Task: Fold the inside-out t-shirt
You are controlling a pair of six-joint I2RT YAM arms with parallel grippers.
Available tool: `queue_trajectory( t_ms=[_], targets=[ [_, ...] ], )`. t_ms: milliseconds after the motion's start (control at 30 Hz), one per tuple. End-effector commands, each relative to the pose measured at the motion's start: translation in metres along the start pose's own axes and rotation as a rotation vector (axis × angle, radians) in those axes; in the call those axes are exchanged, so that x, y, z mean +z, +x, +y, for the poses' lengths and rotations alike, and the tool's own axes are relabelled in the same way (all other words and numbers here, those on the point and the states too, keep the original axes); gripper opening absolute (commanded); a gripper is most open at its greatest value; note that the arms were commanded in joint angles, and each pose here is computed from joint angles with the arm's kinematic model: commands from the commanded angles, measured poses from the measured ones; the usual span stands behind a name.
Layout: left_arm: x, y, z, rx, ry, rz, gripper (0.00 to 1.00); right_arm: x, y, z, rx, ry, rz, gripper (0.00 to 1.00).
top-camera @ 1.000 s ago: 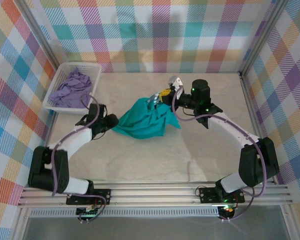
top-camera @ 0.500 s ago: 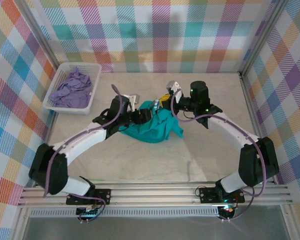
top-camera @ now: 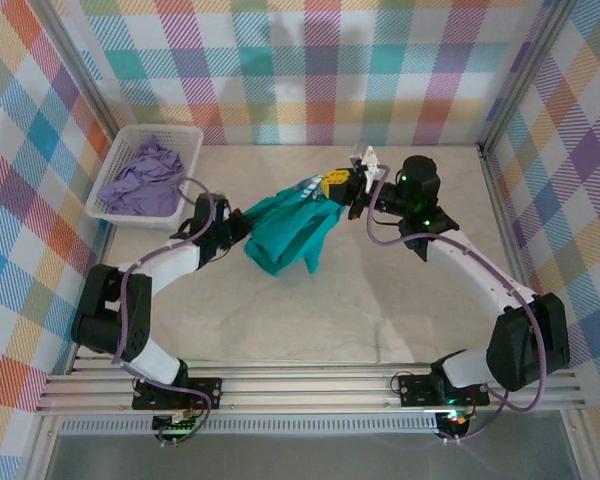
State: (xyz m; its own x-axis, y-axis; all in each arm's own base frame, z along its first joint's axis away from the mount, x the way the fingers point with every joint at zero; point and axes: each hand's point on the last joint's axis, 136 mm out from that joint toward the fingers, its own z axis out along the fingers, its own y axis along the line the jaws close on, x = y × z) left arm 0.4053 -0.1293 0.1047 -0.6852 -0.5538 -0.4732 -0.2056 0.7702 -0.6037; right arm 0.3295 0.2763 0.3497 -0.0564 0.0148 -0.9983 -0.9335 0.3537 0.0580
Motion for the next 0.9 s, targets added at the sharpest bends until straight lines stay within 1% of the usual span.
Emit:
queue_trajectory(
  t_ms=[0,100,200,233,267,300,333,400,467,533,600,667,767,867],
  targets=[
    [-0.016,-0.010,0.016,-0.051,-0.030,-0.101,0.00,-0.009,0.022,0.012,0.022,-0.022,0.016,0.00],
    [-0.016,0.005,0.031,-0.028,-0.069,-0.065,0.00,-0.013,0.080,0.020,0.058,0.013,0.171,0.00],
    [-0.016,0.026,0.047,0.017,-0.107,-0.004,0.06,-0.023,0.124,0.036,0.148,0.019,0.288,0.00],
    [-0.018,0.032,0.054,0.037,-0.127,0.013,0.10,-0.027,0.136,0.042,0.136,0.016,0.323,0.00],
    [-0.021,0.036,0.057,0.063,-0.136,0.023,0.16,-0.031,0.146,0.046,0.145,0.021,0.352,0.00],
    [-0.026,0.038,0.057,0.097,-0.141,0.033,0.27,-0.036,0.154,0.050,0.159,0.023,0.379,0.00],
    [-0.031,0.040,0.053,0.136,-0.130,0.038,0.35,-0.040,0.161,0.054,0.178,0.024,0.399,0.00],
    [-0.043,0.041,0.038,0.233,-0.106,0.034,0.49,-0.045,0.169,0.061,0.207,0.017,0.422,0.00],
    [-0.056,0.043,0.020,0.358,-0.097,0.017,0.58,-0.048,0.171,0.064,0.216,0.016,0.427,0.00],
    [-0.065,0.045,0.003,0.467,-0.083,-0.002,0.64,-0.050,0.171,0.064,0.212,0.023,0.424,0.00],
    [-0.069,0.048,-0.017,0.562,-0.040,-0.009,0.76,-0.049,0.167,0.064,0.205,0.020,0.418,0.00],
    [-0.068,0.053,-0.037,0.661,0.010,0.001,0.80,-0.047,0.163,0.064,0.202,0.015,0.414,0.00],
    [-0.058,0.065,-0.063,0.816,0.064,0.053,0.84,-0.045,0.159,0.063,0.197,0.012,0.412,0.00],
    [-0.040,0.077,-0.074,0.955,0.067,0.122,0.86,-0.044,0.157,0.063,0.195,0.007,0.406,0.00]
  ],
)
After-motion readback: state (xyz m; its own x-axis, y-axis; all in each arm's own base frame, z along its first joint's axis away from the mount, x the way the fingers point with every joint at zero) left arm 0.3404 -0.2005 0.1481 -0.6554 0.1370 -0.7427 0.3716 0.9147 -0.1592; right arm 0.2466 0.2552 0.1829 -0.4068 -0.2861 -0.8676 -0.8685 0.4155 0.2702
